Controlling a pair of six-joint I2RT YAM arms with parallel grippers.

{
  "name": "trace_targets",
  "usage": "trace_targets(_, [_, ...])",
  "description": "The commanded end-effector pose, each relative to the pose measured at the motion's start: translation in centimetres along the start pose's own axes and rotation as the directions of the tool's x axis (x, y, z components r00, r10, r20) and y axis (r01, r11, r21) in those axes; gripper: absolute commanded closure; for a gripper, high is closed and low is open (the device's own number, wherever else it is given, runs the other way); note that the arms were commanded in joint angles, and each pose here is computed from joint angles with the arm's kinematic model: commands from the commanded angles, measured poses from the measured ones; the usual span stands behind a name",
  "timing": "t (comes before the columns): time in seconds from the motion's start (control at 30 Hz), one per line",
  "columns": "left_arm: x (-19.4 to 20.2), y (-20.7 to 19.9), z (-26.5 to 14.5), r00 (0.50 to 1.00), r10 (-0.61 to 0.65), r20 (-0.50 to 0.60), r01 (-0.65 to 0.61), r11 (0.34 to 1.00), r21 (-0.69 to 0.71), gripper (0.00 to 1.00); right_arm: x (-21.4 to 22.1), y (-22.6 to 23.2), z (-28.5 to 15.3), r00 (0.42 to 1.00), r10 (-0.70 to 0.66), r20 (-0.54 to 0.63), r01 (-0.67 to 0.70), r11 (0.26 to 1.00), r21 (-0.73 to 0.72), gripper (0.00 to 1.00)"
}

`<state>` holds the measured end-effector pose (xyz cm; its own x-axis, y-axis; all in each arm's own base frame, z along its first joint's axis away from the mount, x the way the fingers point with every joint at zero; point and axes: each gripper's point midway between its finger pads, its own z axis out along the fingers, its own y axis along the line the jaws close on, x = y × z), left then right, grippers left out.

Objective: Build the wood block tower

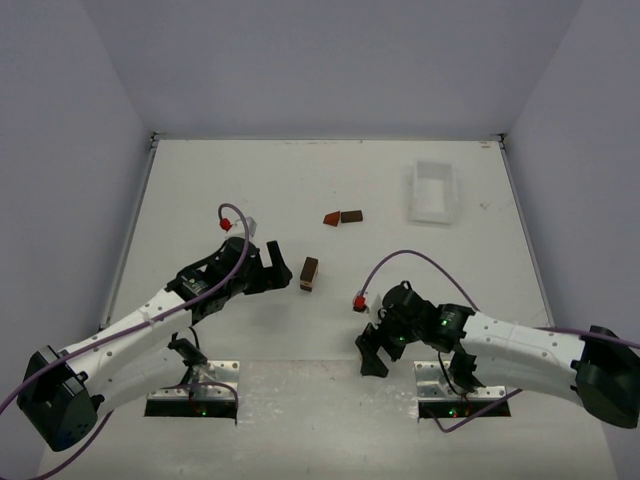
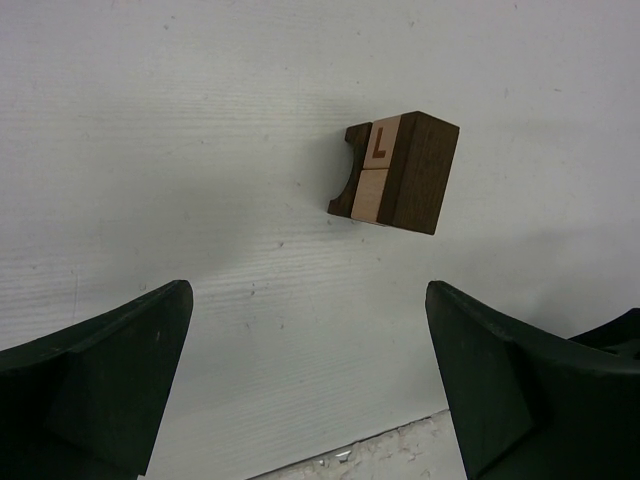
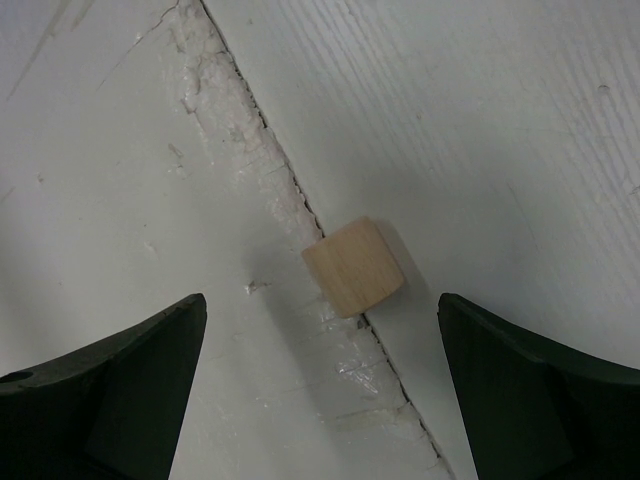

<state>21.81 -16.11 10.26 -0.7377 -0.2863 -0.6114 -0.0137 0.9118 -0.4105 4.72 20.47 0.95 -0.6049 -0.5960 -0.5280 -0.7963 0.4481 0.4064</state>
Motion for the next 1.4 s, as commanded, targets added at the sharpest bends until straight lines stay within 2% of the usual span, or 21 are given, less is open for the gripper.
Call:
trace_targets(0.0, [-0.4, -1.1, -0.1, 1.0, 0.01, 0.022, -0.011, 0.998, 0.055, 0.0, -2.9, 0.2, 0.2, 0.996, -0.069, 0.051, 0.068, 0.997, 0.03, 0.05])
trace_targets(0.17, [-0.3, -1.3, 0.0, 1.0, 0.013, 0.017, -0.014, 0.998, 0.065, 0.0, -2.4, 0.0, 0.6, 0.997, -0.077, -0.002, 0.077, 0.996, 0.052, 0.07])
trace_targets(0.4, [-0.2, -1.5, 0.0, 1.0, 0.015, 0.011, -0.016, 0.997, 0.076, 0.0, -2.9, 0.5, 0.8, 0.994, -0.109, 0.021, 0.109, 0.994, 0.031, 0.14])
trace_targets(0.6, [-0.1, -1.4, 0.0, 1.0, 0.015, 0.01, -0.015, 0.997, 0.079, 0.0, -3.0, 0.7, 1.1, 0.993, -0.12, 0.007, 0.12, 0.993, 0.014, 0.15])
trace_targets(0.77, [-0.1, -1.5, -0.1, 1.0, 0.017, 0.01, -0.017, 0.996, 0.083, 0.0, -3.2, 0.7, 1.3, 0.989, -0.149, 0.002, 0.149, 0.989, 0.008, 0.33])
trace_targets(0.87, [-0.1, -1.5, -0.1, 1.0, 0.014, 0.013, -0.015, 0.996, 0.082, 0.0, -3.3, 0.7, 1.4, 0.989, -0.15, -0.004, 0.15, 0.989, 0.007, 0.37])
trace_targets(1.0, [0.0, -1.5, -0.1, 1.0, 0.017, 0.01, -0.018, 0.996, 0.082, 0.0, -3.1, 0.6, 1.5, 0.989, -0.149, -0.02, 0.149, 0.989, 0.007, 0.51])
trace_targets(1.13, [-0.2, -1.5, -0.1, 1.0, 0.013, 0.015, -0.015, 0.997, 0.082, 0.0, -3.0, 0.7, 1.7, 0.988, -0.148, -0.032, 0.148, 0.989, 0.002, 0.55])
trace_targets(1.37, [-0.1, -1.4, -0.1, 1.0, 0.014, 0.011, -0.015, 0.997, 0.08, 0.0, -3.2, 0.2, 2.0, 0.987, -0.15, -0.051, 0.152, 0.988, 0.024, 0.56])
